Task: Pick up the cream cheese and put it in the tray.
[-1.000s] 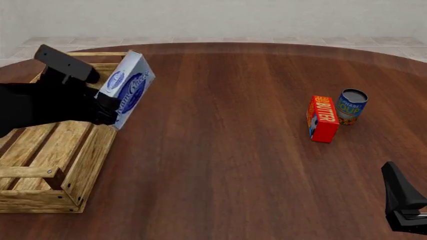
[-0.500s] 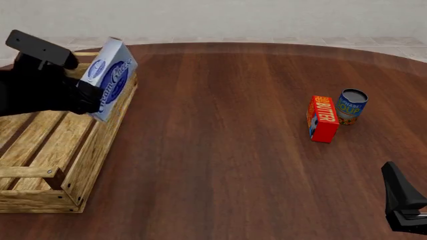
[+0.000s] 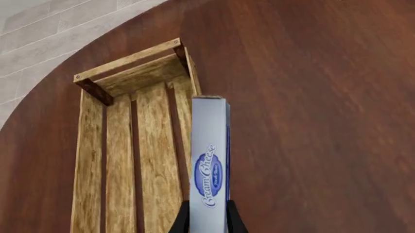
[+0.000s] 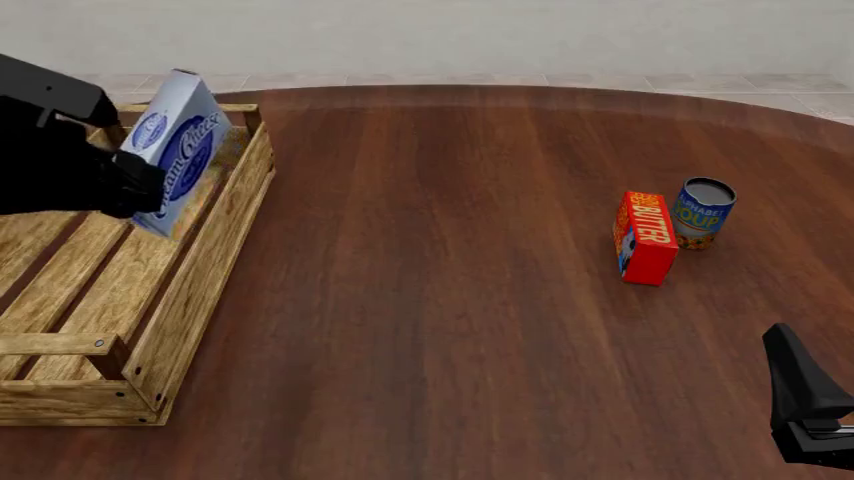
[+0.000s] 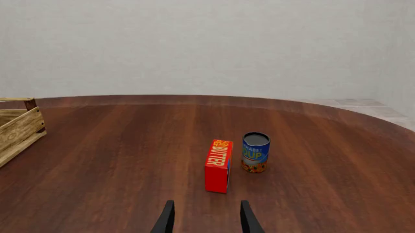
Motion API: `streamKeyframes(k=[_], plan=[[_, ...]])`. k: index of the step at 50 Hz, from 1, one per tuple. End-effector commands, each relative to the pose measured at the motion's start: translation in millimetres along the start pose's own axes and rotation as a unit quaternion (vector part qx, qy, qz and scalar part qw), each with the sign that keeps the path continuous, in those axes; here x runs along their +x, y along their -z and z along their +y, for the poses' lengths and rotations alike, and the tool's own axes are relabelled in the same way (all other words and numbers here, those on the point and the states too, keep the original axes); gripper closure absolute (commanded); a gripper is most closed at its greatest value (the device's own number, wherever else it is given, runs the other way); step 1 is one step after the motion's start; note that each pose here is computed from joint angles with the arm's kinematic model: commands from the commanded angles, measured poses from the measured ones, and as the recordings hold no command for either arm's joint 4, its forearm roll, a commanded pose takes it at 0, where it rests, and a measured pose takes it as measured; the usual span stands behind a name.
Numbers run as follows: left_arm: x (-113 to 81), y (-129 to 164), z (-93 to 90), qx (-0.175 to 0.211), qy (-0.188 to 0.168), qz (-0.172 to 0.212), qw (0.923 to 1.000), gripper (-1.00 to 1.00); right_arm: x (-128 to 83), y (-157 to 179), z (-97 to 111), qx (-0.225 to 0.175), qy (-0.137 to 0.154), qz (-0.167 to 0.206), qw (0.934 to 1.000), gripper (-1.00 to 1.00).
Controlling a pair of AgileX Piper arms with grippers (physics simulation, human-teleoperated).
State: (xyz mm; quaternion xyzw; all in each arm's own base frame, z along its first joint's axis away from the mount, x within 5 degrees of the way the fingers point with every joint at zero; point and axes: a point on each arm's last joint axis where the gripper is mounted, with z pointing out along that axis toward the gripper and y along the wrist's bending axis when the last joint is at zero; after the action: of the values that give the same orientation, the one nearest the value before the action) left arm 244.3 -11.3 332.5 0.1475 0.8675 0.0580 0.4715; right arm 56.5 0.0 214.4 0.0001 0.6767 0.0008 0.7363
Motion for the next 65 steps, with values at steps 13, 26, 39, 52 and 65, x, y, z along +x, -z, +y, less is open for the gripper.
streamKeyframes(k=[13,26,39,52,65], plan=[[10.8,-11,30.5,-0.046,0.022,0.028,0.9983,1.0,0,0,0,0.0,0.0,0.0,1.0,-1.0],[29.7,-28,47.0,-0.068,0.008,0.057,0.996,1.0,0,0,0,0.0,0.0,0.0,1.0,-1.0],[46.7,-40,53.4,-0.075,-0.002,0.078,0.9942,1.0,0,0,0,0.0,0.0,0.0,1.0,-1.0],[57.1,-49,60.1,-0.079,-0.004,0.096,0.9923,1.0,0,0,0,0.0,0.0,0.0,1.0,-1.0],[73.9,-61,64.3,-0.082,-0.001,0.114,0.9901,1.0,0,0,0,0.0,0.0,0.0,1.0,-1.0]])
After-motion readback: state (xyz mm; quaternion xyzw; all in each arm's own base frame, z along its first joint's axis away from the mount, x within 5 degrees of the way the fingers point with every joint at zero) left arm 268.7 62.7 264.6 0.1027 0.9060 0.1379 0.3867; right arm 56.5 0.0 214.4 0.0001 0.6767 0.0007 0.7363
